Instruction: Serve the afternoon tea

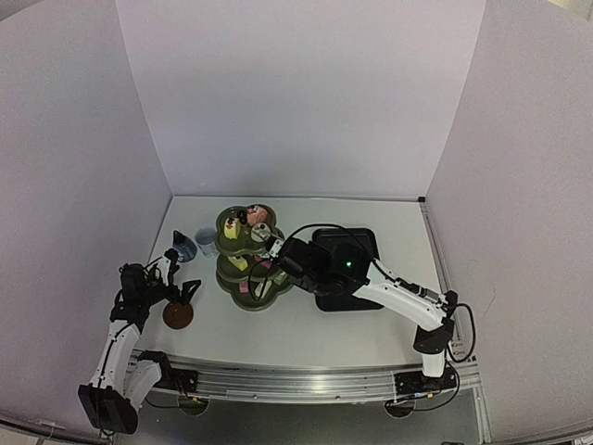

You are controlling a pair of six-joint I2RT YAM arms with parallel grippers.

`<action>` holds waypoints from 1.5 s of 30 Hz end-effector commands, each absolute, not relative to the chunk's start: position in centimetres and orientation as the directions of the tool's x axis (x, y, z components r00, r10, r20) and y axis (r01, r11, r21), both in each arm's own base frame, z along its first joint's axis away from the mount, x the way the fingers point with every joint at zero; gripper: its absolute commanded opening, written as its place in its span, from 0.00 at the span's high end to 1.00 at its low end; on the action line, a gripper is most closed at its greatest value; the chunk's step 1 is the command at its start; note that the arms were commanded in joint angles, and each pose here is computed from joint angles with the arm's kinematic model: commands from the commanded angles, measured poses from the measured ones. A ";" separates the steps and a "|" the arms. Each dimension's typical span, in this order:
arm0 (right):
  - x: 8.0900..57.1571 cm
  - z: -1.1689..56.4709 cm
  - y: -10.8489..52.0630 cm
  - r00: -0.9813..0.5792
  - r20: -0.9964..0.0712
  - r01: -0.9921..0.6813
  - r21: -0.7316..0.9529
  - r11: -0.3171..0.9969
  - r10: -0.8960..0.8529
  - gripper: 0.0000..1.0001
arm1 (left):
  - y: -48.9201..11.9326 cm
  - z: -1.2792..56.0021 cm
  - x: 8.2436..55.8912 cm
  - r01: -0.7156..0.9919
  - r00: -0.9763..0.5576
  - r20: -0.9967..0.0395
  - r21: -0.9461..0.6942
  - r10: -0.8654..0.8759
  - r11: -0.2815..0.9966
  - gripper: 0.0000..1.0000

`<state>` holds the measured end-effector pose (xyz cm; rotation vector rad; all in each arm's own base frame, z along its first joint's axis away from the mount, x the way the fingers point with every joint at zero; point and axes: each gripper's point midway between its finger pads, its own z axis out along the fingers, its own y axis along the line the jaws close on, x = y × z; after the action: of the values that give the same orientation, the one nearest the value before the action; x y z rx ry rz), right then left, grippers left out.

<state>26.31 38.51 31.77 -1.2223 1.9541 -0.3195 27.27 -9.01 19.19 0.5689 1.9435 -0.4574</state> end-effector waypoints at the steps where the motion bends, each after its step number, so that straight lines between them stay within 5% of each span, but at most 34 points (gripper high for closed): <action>1: 26.0 35.4 37.9 -0.214 -0.592 -0.628 -0.526 0.574 -0.777 0.74 | -9.2 20.3 27.5 0.587 -0.336 -0.919 -0.034 0.206 0.809 0.00; 18: 25.4 36.1 36.7 -0.219 -0.608 -0.628 -0.511 0.587 -0.763 0.74 | -9.1 20.1 27.5 0.584 -0.339 -0.917 -0.029 0.211 0.811 0.00; 31: 25.6 39.8 36.2 -0.225 -0.722 -0.590 -0.433 0.681 -0.654 0.75 | -9.0 19.9 27.5 0.582 -0.345 -0.915 -0.034 0.209 0.813 0.00; 36: 30.7 39.5 32.4 -0.418 -0.794 -0.443 -0.246 0.862 -0.441 0.76 | -8.9 20.2 27.8 0.563 -0.355 -0.918 -0.058 0.178 0.824 0.00; 45: 36.8 29.4 23.3 -0.728 -0.680 -0.094 -0.029 0.995 -0.089 0.77 | -7.5 20.6 29.0 0.428 -0.407 -0.913 -0.165 0.027 0.889 0.00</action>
<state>36.44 25.93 31.87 -0.4126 2.2933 -0.1480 27.92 -8.35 18.99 0.4553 1.9847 -0.4686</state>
